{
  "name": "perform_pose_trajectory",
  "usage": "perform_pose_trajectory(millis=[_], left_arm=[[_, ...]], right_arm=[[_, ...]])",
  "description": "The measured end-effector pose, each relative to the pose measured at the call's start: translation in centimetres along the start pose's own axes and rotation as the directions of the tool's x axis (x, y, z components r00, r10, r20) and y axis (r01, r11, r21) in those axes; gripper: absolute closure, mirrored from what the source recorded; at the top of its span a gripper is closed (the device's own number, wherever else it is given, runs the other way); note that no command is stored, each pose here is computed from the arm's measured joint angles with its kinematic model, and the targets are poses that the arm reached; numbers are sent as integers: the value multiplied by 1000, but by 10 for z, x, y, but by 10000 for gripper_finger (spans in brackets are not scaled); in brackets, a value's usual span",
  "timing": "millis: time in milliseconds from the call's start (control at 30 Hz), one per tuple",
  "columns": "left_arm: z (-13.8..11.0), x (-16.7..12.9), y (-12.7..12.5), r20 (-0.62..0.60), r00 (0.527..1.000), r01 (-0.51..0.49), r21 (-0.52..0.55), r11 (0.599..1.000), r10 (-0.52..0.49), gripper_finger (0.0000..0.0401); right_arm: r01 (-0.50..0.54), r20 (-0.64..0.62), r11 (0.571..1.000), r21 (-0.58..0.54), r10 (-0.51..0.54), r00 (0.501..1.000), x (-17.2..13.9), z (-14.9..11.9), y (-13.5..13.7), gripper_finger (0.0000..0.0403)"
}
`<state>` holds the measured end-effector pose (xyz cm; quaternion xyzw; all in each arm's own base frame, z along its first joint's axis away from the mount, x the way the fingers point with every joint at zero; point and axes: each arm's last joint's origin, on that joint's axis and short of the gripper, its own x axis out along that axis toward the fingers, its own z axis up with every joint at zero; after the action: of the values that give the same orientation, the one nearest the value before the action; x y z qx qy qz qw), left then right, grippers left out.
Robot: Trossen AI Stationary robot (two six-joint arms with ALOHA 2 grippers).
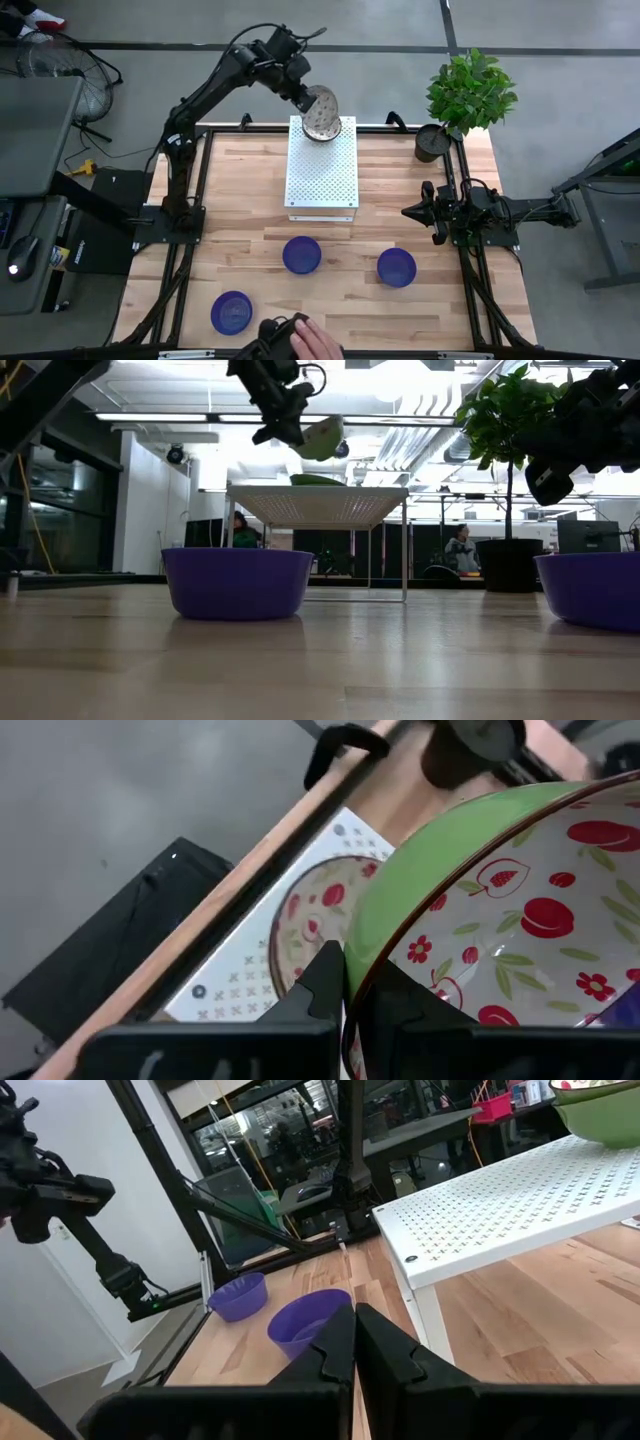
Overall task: Pick & Place Mini bowls
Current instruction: Stack the green bowl on top of the green bowls on the shelf
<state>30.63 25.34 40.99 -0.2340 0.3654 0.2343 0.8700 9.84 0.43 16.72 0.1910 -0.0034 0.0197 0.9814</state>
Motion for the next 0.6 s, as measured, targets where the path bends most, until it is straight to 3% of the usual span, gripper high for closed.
perform_pose_trajectory(millis=[267,433,600], left_arm=[[0,34,-1,-48,998,-34,-164,986,27,397],[-2,35,-4,-61,998,-48,-245,968,34,397],[-10,45,-9,-141,986,-129,-304,944,89,397]], right_arm=[[0,0,1000,0,0,1000,0,0,0,402],[-1,0,1000,0,1,1000,0,0,0,402],[-1,-1,1000,0,1,1000,0,0,0,402]])
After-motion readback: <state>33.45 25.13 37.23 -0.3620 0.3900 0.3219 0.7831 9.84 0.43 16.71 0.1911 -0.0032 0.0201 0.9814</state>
